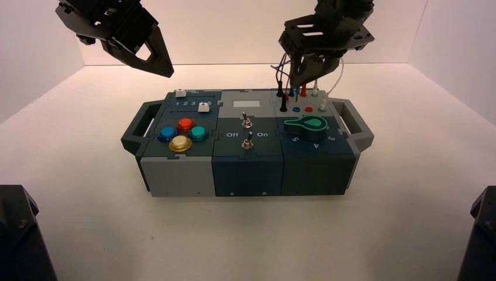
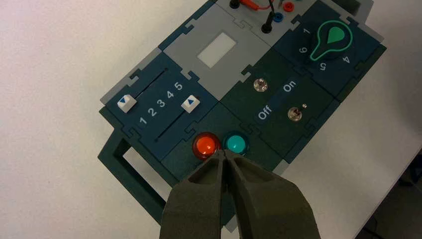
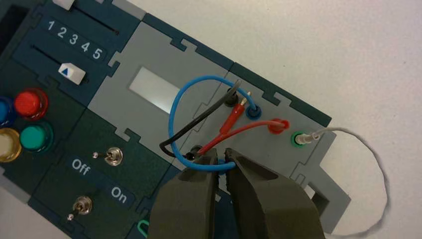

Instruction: Pull the blue wire.

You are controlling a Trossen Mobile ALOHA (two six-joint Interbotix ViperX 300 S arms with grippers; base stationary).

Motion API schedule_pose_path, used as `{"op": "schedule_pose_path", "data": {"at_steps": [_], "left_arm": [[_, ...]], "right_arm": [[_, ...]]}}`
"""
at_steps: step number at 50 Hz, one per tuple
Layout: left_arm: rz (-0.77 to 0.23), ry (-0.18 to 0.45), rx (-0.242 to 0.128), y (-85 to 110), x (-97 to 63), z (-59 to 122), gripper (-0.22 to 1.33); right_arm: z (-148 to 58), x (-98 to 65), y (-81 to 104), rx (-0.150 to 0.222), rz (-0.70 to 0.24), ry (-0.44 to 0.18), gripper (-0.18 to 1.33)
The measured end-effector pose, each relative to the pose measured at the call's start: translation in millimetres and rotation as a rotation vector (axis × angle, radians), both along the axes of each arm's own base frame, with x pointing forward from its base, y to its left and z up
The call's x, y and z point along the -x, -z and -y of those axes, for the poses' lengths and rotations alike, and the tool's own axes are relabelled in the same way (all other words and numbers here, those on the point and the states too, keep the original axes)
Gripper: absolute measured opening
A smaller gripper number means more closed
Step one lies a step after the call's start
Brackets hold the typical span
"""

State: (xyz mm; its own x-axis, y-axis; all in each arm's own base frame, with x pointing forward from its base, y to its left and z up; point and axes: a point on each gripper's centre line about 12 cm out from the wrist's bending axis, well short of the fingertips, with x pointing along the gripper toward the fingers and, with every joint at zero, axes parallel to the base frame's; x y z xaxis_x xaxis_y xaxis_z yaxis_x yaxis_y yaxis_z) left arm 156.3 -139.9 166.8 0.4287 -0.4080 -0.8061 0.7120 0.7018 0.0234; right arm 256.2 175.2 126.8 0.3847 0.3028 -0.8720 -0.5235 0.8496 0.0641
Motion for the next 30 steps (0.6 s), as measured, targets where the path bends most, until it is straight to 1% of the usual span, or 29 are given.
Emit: {"op": "schedule_pose_path", "data": {"at_steps": [7,11,16,18,20,22,23,24,27,28,30], "left_arm": [[0.001,0.003,-0.004,0.3,0.3,-0.5,-0.16],[0.003,0.002,-0.001,-0.5,0.1,-0.3,-0.16],[0.006,0.003,-0.002,-0.8,0.1,-0.4,-0.16],[0.007,0.003,-0.001,-1.2,0.1,-0.5,-0.16],[0.012,0.006,0.000,-1.9,0.3,-0.3,-0.16],[0.015,0.006,0.001,-2.8,0.3,-0.8,-0.16],[0.017,0.006,0.004,-3.2,0.4,-0.5,-0.16],[0.020,0.006,0.003,-3.7,0.4,-1.0,-0.16],[0.022,0.006,0.005,-4.4,0.5,-1.1,-0.16],[0.024,0.007,0.007,-5.0,0.7,-1.0,-0.16],[0.027,0.008,0.006,-5.1,0.8,-1.6,-0.16]], "right_arm": [[0.6,-0.2,-12.5,-0.013,0.028,-0.005,0.00],[0.7,1.0,-24.4,-0.023,0.047,-0.011,0.00],[2.7,3.4,-30.4,-0.023,0.048,-0.013,0.01],[3.1,4.2,-31.3,-0.021,0.045,-0.014,0.07],[3.6,5.3,-33.1,-0.021,0.044,-0.015,0.22],[4.8,7.2,-35.5,-0.020,0.041,-0.016,0.52],[4.9,7.4,-35.8,-0.019,0.041,-0.017,0.53],[4.8,8.1,-37.9,-0.023,0.044,-0.016,0.67],[6.1,9.5,-40.3,-0.029,0.044,-0.009,0.79],[6.4,10.1,-42.8,-0.034,0.048,-0.007,0.80],[7.2,11.1,-45.8,-0.037,0.055,-0.008,0.80]]}}
